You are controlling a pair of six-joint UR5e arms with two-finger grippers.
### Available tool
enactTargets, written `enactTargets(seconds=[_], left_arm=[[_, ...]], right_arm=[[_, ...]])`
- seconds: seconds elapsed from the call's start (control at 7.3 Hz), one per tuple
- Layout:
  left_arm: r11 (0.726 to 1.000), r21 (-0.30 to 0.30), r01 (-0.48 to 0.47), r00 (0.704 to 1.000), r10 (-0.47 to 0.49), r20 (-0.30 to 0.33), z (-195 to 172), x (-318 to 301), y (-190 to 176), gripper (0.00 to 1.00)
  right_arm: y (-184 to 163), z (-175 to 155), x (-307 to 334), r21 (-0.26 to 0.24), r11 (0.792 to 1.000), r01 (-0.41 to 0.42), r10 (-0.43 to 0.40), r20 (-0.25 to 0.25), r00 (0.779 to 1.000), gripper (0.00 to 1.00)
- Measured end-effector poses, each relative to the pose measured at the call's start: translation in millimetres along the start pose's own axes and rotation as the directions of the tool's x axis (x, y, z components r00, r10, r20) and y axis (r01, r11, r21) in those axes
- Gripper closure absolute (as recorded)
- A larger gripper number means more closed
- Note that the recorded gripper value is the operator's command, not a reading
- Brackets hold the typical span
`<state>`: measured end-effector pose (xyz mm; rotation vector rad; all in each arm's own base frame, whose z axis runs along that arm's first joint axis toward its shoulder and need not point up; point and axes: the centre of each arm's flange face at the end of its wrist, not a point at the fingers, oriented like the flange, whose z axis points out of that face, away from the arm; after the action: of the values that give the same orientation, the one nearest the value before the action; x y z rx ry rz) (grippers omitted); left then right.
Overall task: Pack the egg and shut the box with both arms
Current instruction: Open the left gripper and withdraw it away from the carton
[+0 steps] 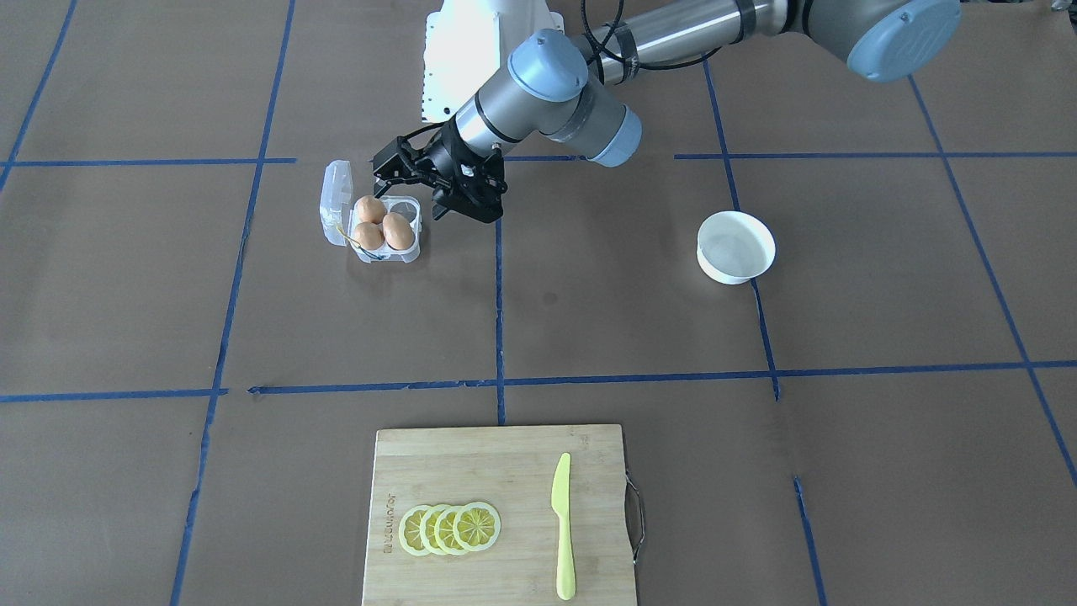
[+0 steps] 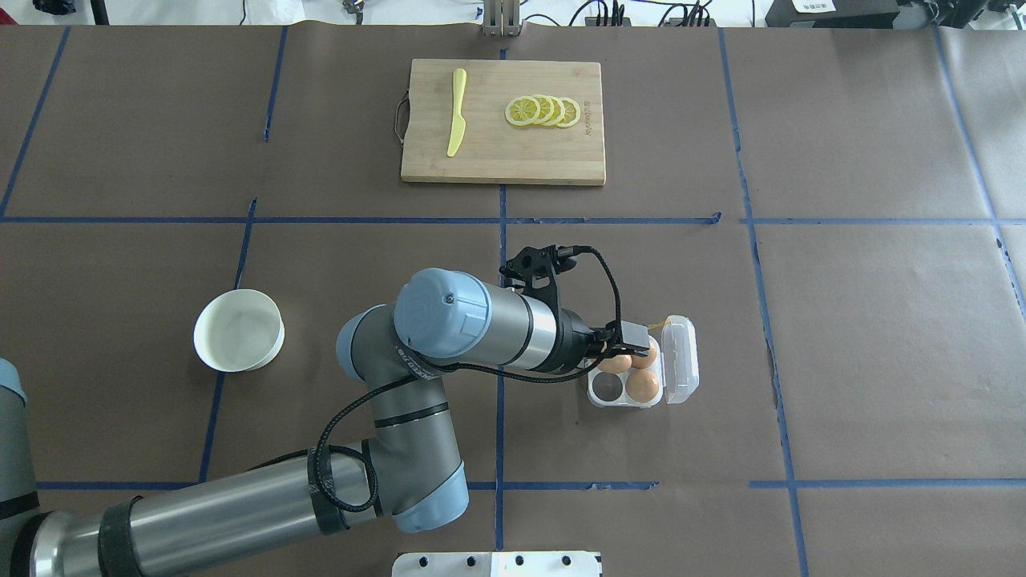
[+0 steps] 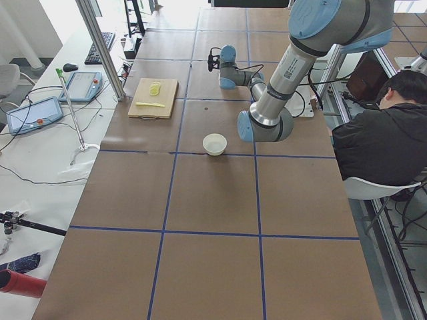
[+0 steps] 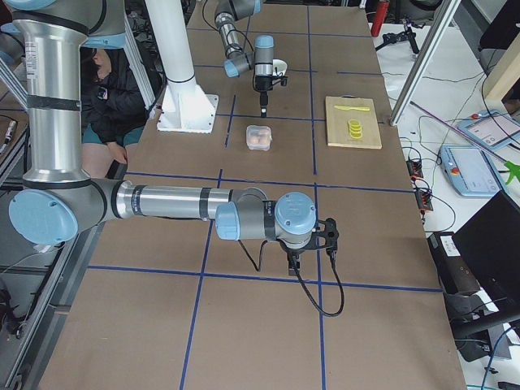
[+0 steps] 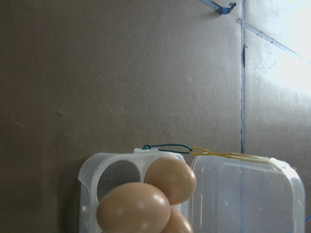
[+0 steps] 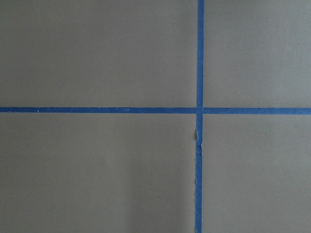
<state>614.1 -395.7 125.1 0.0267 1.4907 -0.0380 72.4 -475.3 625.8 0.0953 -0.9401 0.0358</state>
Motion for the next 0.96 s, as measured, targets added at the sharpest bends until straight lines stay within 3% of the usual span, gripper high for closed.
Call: enactTargets(seconds=[0.41, 0.68, 0.82, 0.96], left_arm=[[1.0, -0.014, 0.021, 0.999, -0.02, 0.037, -77, -29, -71, 0.0], [1.0, 0.002, -0.009, 0.991, 0.009, 0.13, -129, -50, -94, 0.0], [0.999, 0.028, -0.037, 0.98, 0.031, 0.198, -167, -57, -106, 0.0], [0.995, 0.068, -0.074, 0.965, 0.054, 0.256, -214, -64, -122, 0.0]], right_arm=[[-7, -6, -73, 0.006, 0.999, -0.039, 0.039, 0.034, 0.999, 0.0], [-3, 6, -151, -0.007, 0.999, -0.039, 0.039, 0.001, 0.999, 0.01], [3, 16, -192, -0.01, 0.999, -0.043, 0.043, -0.016, 0.999, 0.23], [14, 32, -229, -0.01, 0.998, -0.057, 0.057, -0.01, 0.998, 0.56]])
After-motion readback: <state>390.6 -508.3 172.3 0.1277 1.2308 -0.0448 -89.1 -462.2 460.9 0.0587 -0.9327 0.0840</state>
